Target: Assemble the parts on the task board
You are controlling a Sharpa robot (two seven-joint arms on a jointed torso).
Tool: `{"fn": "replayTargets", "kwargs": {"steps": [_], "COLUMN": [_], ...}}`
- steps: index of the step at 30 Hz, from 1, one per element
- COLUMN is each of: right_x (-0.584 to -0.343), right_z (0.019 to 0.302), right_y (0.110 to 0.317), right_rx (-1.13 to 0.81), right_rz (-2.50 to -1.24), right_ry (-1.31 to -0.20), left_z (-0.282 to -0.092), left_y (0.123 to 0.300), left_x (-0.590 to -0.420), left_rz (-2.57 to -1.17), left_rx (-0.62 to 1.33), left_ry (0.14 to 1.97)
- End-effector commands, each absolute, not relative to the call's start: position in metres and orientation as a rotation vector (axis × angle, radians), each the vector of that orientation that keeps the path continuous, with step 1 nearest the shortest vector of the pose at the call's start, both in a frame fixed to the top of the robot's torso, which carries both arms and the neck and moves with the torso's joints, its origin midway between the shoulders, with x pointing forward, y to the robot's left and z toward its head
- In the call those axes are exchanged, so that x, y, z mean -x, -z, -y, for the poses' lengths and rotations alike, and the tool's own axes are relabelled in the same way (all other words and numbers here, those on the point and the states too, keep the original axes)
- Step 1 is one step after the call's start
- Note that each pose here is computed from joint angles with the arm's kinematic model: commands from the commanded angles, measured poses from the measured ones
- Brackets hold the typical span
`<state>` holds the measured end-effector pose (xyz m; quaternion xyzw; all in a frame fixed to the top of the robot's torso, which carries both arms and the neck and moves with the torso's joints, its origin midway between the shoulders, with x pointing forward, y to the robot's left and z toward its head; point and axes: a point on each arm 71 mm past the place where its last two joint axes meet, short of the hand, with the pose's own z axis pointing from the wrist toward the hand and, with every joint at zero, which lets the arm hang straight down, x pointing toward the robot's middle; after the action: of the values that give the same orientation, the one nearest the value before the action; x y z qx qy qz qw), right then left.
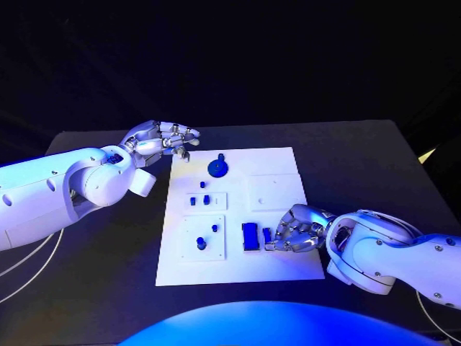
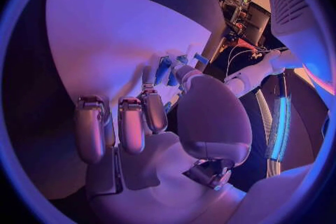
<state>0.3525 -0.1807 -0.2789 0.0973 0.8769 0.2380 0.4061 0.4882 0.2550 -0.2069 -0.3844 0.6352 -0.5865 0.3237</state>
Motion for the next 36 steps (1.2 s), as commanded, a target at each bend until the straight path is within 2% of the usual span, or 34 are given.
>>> {"fn": "replayTargets", "kwargs": {"steps": [1, 18, 36], "right_x": [-0.354, -0.354, -0.359], "right_z": [0.181, 0.179, 0.179], "right_y": [0.280, 0.286, 0.290], "right_rx": [-0.247, -0.200, -0.178], "right_rz": [-2.200, -2.259, -2.237], "right_ry": [-0.591, -0.580, -0.591], "left_z": [-0.254, -0.253, -0.254], "left_y": [0.206, 0.206, 0.206], "left_x": [-0.488, -0.488, -0.488], "left_rz": [-1.660, -1.659, -1.659], "left_rx": [1.004, 1.004, 1.005], "left_ry": [1.554, 1.554, 1.552]}}
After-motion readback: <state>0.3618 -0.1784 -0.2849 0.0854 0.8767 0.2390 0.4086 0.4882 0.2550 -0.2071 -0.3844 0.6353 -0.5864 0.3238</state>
